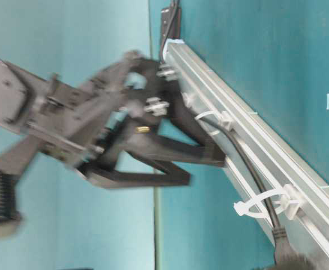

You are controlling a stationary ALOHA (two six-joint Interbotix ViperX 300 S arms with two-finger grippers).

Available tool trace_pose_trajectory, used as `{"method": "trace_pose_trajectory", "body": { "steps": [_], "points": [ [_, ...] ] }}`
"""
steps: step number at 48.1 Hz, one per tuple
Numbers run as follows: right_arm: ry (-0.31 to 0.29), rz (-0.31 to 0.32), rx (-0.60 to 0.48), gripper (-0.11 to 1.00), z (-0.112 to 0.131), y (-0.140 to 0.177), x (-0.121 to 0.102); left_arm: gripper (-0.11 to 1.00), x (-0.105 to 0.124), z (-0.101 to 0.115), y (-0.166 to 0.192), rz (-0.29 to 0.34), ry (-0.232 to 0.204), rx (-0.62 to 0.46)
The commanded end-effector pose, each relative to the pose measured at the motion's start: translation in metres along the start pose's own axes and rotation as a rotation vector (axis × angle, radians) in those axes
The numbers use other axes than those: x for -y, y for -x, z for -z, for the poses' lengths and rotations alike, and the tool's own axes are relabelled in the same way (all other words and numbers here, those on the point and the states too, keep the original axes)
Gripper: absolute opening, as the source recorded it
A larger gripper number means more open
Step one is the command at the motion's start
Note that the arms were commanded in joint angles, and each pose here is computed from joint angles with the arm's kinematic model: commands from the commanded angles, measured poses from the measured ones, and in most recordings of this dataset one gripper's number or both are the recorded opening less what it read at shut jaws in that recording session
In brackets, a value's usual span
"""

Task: Pass the USB cable through three rings with both arms.
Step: 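Open the right gripper and pull the cable through with the left gripper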

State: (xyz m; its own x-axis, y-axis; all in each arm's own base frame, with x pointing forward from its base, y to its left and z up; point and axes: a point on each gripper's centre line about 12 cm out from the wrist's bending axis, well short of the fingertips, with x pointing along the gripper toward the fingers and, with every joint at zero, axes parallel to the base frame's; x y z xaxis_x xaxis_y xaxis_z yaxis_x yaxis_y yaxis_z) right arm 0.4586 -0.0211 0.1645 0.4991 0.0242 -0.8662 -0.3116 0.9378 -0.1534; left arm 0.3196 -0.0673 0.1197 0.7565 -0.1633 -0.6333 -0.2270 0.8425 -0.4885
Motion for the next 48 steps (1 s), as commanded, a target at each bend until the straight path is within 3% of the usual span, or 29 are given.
{"method": "trace_pose_trajectory", "body": {
  "steps": [1,14,31,48],
  "points": [
    [-0.039,0.018,0.020,0.87,0.000,0.009,0.007,0.11,0.012,-0.011,0.016,0.034,-0.004,0.033],
    [-0.076,0.037,0.027,0.87,0.007,0.020,0.018,0.11,0.023,-0.023,0.042,0.070,0.006,0.077],
    [-0.107,0.111,0.131,0.87,0.002,0.042,0.038,0.09,0.023,-0.025,0.078,0.109,0.009,0.125],
    [-0.115,0.152,0.195,0.87,-0.003,0.051,0.045,0.09,0.021,-0.022,0.095,0.102,0.007,0.123]
  ]
}}
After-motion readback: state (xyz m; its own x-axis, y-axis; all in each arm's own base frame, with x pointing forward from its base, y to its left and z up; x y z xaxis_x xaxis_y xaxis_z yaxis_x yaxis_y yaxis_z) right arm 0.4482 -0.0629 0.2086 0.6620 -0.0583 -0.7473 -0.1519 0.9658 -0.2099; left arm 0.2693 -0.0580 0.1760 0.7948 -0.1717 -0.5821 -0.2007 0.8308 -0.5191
